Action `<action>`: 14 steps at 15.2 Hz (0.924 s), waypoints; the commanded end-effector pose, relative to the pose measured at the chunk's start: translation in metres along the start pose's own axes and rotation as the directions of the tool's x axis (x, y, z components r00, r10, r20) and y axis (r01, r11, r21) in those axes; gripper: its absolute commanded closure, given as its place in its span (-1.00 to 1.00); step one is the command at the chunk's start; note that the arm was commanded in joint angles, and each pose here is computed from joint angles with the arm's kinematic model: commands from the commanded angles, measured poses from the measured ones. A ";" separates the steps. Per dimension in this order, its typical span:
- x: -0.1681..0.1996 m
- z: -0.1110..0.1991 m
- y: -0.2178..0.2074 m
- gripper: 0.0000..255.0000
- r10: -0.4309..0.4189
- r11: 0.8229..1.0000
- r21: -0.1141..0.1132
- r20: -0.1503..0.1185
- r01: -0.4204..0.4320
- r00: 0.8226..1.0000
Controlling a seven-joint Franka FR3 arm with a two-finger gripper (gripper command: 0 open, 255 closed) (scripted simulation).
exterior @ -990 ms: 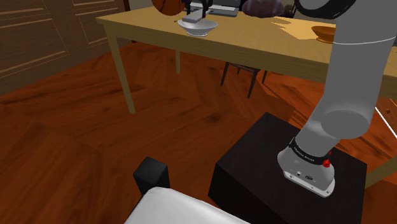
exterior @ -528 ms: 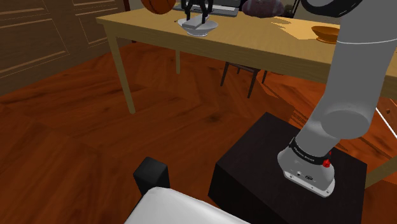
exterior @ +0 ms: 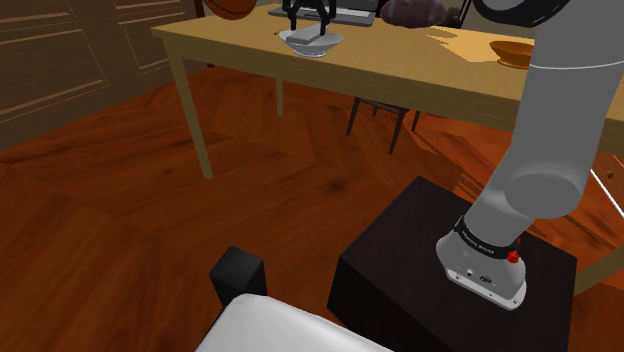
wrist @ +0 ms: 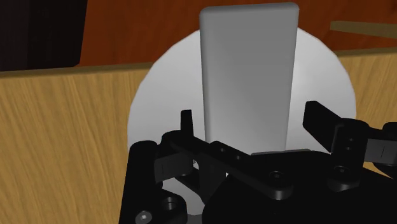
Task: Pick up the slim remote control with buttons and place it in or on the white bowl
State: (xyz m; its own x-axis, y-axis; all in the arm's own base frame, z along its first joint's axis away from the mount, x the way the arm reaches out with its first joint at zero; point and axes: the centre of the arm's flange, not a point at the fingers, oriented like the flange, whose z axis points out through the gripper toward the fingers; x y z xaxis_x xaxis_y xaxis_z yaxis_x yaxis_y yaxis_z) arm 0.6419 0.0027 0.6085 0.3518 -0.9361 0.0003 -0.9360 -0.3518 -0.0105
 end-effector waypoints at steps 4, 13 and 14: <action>0.000 -0.026 0.000 -1.00 0.000 1.000 0.000 0.000 0.000 1.000; 0.000 -0.050 0.000 -1.00 0.000 1.000 0.000 0.000 0.000 1.000; 0.000 -0.050 0.000 -1.00 0.000 1.000 0.000 0.000 0.000 1.000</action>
State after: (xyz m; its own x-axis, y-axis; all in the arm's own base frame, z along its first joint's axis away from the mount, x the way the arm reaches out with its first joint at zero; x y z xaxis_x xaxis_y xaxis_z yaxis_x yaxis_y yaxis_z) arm 0.6414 0.0025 0.6585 0.3518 -0.9361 0.0003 -0.9360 -0.3518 -0.0105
